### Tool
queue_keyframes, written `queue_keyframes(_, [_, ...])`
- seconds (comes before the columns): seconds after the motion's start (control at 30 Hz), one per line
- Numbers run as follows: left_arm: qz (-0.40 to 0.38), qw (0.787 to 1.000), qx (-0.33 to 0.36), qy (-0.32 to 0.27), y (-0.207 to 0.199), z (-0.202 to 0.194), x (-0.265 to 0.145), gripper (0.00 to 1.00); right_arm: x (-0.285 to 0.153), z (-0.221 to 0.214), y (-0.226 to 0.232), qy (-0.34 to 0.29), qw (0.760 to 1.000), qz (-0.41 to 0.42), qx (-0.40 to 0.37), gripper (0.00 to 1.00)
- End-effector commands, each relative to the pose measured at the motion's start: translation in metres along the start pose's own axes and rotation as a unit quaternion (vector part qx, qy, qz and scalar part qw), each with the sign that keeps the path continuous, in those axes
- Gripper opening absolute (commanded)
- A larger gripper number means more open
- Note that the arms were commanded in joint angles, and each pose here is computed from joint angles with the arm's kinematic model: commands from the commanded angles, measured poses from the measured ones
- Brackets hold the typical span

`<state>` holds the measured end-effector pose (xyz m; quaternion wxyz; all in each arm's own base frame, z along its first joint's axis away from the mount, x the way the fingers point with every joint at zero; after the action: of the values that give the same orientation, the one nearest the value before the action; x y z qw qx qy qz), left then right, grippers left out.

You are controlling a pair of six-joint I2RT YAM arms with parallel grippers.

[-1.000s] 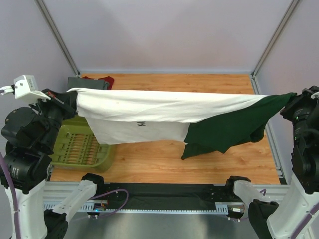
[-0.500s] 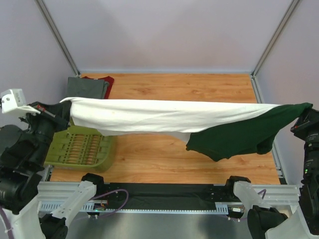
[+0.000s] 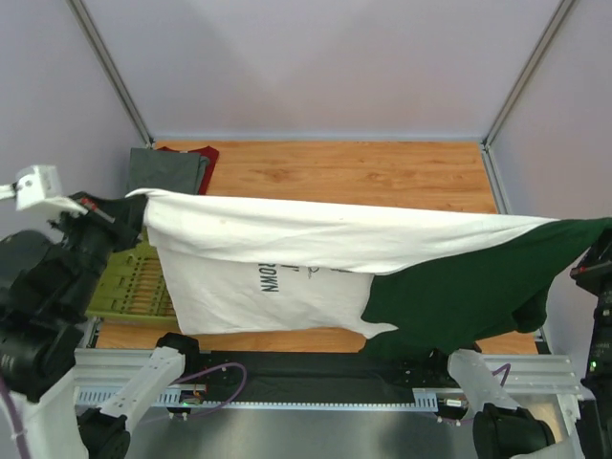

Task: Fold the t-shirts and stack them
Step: Flatten the tshirt out

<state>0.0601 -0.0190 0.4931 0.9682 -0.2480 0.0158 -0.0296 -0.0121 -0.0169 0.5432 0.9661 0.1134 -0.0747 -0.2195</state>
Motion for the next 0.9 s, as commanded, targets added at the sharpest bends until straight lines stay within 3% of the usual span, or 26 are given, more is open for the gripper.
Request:
queue_keyframes(0.0, [0.052, 0.998, 0.004, 0.044, 0.001, -0.021, 0.076, 0.00, 0.073, -0.018, 0.002, 0.066, 0.989, -0.112, -0.071, 0.00])
queue_keyframes(0.3, [0.105, 0.983, -0.031, 0.151, 0.014, -0.109, 0.221, 0.00, 0.237, -0.133, 0.030, 0.209, 0.956, -0.148, -0.140, 0.00])
queue_keyframes(0.53, [0.181, 0.947, -0.058, 0.259, 0.053, -0.235, 0.351, 0.00, 0.359, -0.304, 0.037, 0.375, 0.897, -0.163, -0.167, 0.00])
queue_keyframes(0.7, [0.189, 0.942, -0.099, 0.261, 0.079, -0.268, 0.419, 0.00, 0.420, -0.367, 0.048, 0.423, 0.875, -0.170, -0.163, 0.00])
queue_keyframes(0.87, [0.189, 0.943, -0.083, 0.262, 0.088, -0.290, 0.472, 0.00, 0.459, -0.402, 0.051, 0.387, 0.893, -0.156, -0.169, 0.00])
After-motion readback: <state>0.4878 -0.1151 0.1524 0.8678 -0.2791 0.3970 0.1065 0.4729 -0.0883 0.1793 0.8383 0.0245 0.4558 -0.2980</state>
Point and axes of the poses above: each gripper's point midway between its finger pads, its own x axis out along the fingers, its own y axis along the line the jaws close on, z = x × y, the point moved 9 cm from there along -x, back along the fingers, and after that the axes turned 1 degree about -x, right-handed, at the moved point
